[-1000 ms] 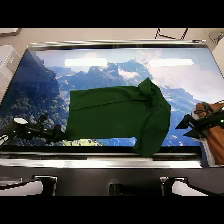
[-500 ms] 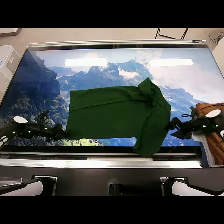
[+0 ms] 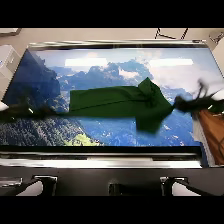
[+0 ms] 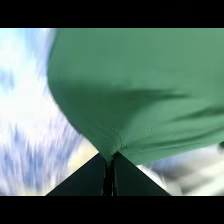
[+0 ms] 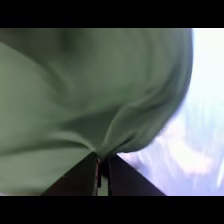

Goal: Fold the clothes and pants, and hang the long-sleeved shirts on hangers.

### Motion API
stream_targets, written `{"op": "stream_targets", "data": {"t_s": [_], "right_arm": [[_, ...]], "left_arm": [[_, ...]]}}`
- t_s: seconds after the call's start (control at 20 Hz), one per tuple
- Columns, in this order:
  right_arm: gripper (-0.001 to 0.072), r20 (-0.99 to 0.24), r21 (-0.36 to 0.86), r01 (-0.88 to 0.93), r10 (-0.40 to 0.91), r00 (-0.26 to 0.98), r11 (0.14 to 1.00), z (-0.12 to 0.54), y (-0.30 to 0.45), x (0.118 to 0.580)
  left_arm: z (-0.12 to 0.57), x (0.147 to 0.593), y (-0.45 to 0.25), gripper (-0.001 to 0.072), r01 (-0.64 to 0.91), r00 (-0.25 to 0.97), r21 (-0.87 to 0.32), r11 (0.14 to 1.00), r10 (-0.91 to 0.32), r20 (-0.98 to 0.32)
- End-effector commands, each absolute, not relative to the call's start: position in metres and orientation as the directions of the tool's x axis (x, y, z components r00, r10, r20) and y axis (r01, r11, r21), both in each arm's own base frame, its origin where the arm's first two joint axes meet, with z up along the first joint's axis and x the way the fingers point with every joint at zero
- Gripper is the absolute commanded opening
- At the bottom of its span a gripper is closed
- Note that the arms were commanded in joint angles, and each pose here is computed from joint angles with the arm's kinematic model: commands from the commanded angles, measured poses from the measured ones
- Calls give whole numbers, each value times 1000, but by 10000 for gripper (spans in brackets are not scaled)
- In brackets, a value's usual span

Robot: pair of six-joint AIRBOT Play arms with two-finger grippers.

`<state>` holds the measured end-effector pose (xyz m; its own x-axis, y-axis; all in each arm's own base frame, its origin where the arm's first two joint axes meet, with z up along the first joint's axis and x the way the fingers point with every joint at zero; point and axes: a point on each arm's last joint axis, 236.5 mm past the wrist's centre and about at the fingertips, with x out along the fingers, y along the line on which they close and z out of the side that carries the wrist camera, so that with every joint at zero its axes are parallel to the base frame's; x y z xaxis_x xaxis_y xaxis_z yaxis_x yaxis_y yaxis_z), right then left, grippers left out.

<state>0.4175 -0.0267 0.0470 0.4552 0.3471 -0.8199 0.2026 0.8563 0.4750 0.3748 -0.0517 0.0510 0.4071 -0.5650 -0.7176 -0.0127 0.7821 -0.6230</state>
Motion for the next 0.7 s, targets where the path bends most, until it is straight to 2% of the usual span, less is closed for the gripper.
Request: {"op": "stream_targets", "data": {"t_s": [0.0,0.05,0.15,0.25,0.35,0.5,0.65], "right_arm": [[40,-521,313,-45,211,827,949,281,-36,442],[40,-373,222,-88,168,913,971,358,-34,428],[40,-121,52,-88,94,988,995,475,-23,363],[40,11,-34,-47,48,999,998,525,-11,300],[40,83,-87,1,6,997,996,546,-2,244],[40,214,-109,51,-26,976,993,575,10,184],[41,314,-65,67,-44,948,996,596,15,153]], "left_arm": [[279,418,-28,21,238,802,-409,881,-415,-429],[365,406,-27,21,285,892,-303,909,-368,-263],[492,352,-37,21,322,947,-135,937,-321,26],[557,289,-55,21,333,928,-26,943,-322,185],[582,240,-69,22,332,907,30,943,-328,264],[601,192,-83,21,324,880,75,943,-330,342],[616,169,-72,20,274,875,13,962,-254,411]]}}
